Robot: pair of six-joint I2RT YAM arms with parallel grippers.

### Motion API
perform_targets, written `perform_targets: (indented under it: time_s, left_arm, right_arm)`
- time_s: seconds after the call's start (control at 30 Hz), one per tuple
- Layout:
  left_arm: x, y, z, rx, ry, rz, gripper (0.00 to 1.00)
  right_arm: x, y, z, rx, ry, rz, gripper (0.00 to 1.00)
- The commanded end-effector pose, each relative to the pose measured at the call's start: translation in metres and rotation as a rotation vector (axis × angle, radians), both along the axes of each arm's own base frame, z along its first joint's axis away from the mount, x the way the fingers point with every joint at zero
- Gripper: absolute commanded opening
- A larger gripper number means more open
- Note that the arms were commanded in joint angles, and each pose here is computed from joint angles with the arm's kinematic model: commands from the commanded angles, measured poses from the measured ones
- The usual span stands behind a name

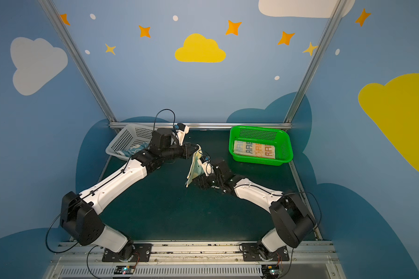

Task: Fold and stack the towels
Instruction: 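Lift the yellow towel with the left gripper and pass its edge to the right gripper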

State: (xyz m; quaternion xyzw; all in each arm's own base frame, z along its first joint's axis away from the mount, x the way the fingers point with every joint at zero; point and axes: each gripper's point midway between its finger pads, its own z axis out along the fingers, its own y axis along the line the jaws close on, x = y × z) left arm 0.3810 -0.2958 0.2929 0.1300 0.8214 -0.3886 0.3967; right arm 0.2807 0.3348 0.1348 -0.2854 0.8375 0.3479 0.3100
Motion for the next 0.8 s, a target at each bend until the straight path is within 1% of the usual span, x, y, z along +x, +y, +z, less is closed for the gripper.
perform_targets:
  time_s: [0.0, 0.17, 0.4, 0.5, 0.63, 0.77]
  left_arm:
    - [0.002, -0.002, 0.010, -0.015, -0.032, 0.001, 0.04]
    - [-0.001, -0.001, 0.016, -0.029, -0.042, -0.002, 0.04]
    - [-0.015, 0.006, 0.034, -0.056, -0.090, 0.000, 0.04]
    - [-0.024, 0.011, 0.044, -0.060, -0.119, 0.000, 0.04]
    - [-0.036, 0.020, 0.055, -0.061, -0.152, 0.001, 0.04]
    - [-0.042, 0.023, 0.053, -0.057, -0.142, -0.003, 0.04]
  right_arm:
    - [0.009, 0.019, 0.021, 0.075, -0.026, 0.010, 0.57]
    - [0.024, 0.025, 0.016, 0.060, -0.024, -0.034, 0.59]
    - [0.048, 0.019, 0.013, 0.004, -0.043, -0.140, 0.59]
    - [0.056, 0.007, 0.017, -0.055, -0.058, -0.189, 0.59]
    - [0.065, -0.021, 0.023, -0.160, -0.116, -0.264, 0.60]
    - [0.067, -0.045, 0.027, -0.198, -0.130, -0.301, 0.60]
